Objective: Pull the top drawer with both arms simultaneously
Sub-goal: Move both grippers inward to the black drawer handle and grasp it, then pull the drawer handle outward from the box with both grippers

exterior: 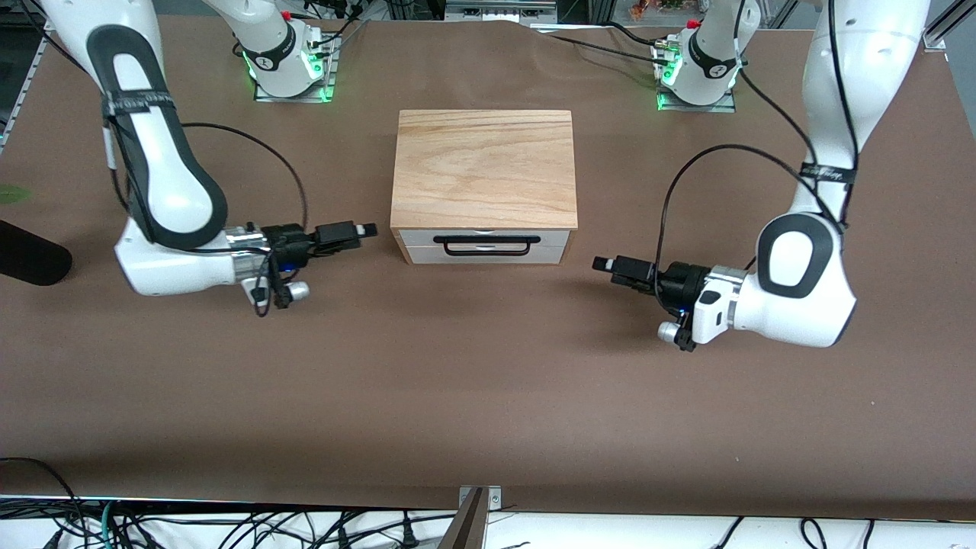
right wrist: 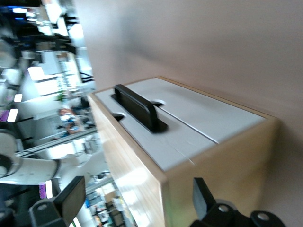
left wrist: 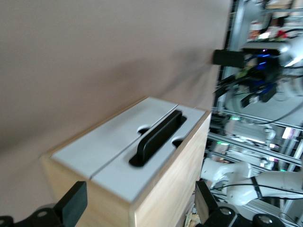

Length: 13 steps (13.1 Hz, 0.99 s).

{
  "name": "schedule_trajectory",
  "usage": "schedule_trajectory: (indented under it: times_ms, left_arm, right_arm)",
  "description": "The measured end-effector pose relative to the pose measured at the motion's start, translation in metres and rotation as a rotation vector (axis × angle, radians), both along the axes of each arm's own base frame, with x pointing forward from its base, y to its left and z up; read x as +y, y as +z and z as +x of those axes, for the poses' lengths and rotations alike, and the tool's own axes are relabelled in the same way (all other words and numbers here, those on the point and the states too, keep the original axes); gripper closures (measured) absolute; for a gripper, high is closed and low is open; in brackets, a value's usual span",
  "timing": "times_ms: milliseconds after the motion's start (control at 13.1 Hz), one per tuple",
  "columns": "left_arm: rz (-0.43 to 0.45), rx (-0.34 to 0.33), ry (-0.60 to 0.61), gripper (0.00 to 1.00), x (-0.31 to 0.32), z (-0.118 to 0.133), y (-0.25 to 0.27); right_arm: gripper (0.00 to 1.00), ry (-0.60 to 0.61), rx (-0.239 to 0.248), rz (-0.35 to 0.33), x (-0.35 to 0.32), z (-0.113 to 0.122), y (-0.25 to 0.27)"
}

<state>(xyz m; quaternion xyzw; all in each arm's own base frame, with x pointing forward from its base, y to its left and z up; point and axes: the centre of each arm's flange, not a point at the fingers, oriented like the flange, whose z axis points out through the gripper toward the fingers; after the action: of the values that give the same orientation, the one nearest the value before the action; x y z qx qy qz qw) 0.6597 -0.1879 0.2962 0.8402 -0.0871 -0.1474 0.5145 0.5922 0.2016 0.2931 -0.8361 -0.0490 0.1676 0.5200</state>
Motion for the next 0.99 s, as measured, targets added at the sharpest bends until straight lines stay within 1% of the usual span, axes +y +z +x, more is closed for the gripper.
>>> schedule_trajectory:
  times_ms: [76, 153, 306, 382, 459, 535, 612, 688, 765, 841, 918, 994]
  left_arm:
    - [-0.043, -0.017, 0.012, 0.0, -0.007, -0.001, -0.016]
    - [-0.09, -0.034, 0.026, 0.0, -0.016, -0.004, -0.029]
    - [-0.153, -0.066, 0.048, 0.0, -0.033, -0.012, -0.049]
    - [-0.172, -0.076, 0.052, 0.0, -0.041, -0.018, -0.056]
    - [-0.186, -0.084, 0.049, 0.0, -0.049, -0.023, -0.062]
    - [-0.196, -0.089, 0.04, 0.0, -0.055, -0.028, -0.068]
    - [-0.203, -0.092, 0.03, 0.0, -0.06, -0.034, -0.073]
    - [-0.221, -0.098, 0.025, 0.0, -0.065, -0.039, -0.077]
    - [-0.241, -0.106, 0.021, 0.0, -0.07, -0.045, -0.082]
    - [-0.258, -0.116, 0.021, 0.0, -0.074, -0.052, -0.089]
    - [-0.268, -0.126, 0.027, 0.0, -0.08, -0.059, -0.097]
    - [-0.276, -0.134, 0.034, 0.0, -0.087, -0.067, -0.105]
  right_arm:
    - [0.0, -0.012, -0.011, 0.052, 0.014, -0.005, -0.016]
    - [0.0, -0.017, -0.036, 0.092, 0.025, -0.008, -0.031]
    - [0.0, -0.022, -0.109, 0.164, 0.044, -0.012, -0.058]
    - [0.04, -0.031, -0.149, 0.205, 0.053, -0.015, -0.07]
    - [0.04, -0.04, -0.19, 0.24, 0.061, -0.017, -0.081]
    - [0.11, -0.043, -0.226, 0.264, 0.066, -0.019, -0.091]
    - [0.11, -0.046, -0.256, 0.285, 0.069, -0.021, -0.099]
    - [0.18, -0.052, -0.278, 0.303, 0.07, -0.023, -0.107]
    - [0.18, -0.053, -0.291, 0.315, 0.072, -0.025, -0.115]
    - [0.27, -0.051, -0.297, 0.32, 0.074, -0.027, -0.123]
    - [0.41, -0.048, -0.297, 0.323, 0.076, -0.029, -0.127]
    - [0.51, -0.051, -0.295, 0.332, 0.078, -0.03, -0.126]
